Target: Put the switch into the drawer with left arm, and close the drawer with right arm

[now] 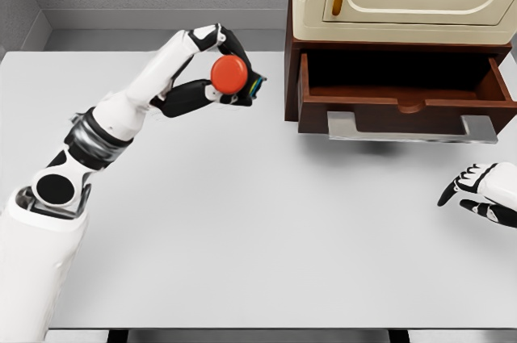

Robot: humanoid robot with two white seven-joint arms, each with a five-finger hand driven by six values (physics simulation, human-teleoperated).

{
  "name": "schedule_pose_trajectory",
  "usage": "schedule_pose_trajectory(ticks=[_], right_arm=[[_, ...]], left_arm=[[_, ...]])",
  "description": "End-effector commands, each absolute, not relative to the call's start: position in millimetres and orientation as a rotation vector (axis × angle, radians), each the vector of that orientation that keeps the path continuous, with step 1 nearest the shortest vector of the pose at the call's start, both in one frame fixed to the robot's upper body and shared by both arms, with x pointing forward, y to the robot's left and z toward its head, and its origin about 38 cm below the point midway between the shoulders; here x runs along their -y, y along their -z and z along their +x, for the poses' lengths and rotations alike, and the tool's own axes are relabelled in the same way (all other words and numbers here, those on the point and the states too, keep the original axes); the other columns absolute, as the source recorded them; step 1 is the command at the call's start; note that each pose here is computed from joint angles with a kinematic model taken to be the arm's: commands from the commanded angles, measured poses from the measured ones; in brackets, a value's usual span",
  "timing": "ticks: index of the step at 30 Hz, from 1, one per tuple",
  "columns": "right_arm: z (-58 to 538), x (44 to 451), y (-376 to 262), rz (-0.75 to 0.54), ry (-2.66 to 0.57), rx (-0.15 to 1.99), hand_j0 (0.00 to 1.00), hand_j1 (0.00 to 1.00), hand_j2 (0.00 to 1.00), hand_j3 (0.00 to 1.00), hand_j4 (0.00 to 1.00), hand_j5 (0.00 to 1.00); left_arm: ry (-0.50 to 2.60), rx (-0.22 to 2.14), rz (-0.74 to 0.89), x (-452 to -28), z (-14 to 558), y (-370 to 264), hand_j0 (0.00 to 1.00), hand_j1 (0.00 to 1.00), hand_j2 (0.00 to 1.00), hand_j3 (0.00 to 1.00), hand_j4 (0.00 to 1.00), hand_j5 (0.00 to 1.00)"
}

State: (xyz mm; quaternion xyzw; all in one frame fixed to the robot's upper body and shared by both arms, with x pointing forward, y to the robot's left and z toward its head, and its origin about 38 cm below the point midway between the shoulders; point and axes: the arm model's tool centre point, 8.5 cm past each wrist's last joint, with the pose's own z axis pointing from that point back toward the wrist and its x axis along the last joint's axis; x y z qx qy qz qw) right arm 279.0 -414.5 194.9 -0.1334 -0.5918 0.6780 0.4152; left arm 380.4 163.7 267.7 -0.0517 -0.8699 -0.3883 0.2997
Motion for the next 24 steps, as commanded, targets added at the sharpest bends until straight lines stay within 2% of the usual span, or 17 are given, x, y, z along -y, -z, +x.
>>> schedule_pose_trajectory(ticks=[1,10,18,24], right_arm=[[279.4,414.7,-195.6,-0.334,-1.698,1.489,0.52,0.52,0.52,0.52,0.52,0.52],[279.3,414.2,-195.9,-0.332,-1.697,1.491,0.52,0.52,0.52,0.52,0.52,0.52],[279.4,414.7,-195.7,-0.333,-1.696,1.489,0.52,0.52,0.52,0.52,0.52,0.52],[279.4,414.7,-195.7,-0.333,-1.696,1.489,0.52,0.52,0.52,0.52,0.52,0.52]], left_arm=[[0.993,2.298,-0.151,-148.0,382.9,-265.0,0.19,0.19,0.19,0.19,0.19,0.19],[0.983,2.245,-0.181,-107.7,396.0,-265.8,0.19,0.19,0.19,0.19,0.19,0.19],[1.045,2.232,-0.135,-84.2,406.7,-267.7,0.2,0.2,0.2,0.2,0.2,0.2],[1.131,2.221,-0.036,-78.4,412.5,-272.1,0.2,0.2,0.2,0.2,0.2,0.2]])
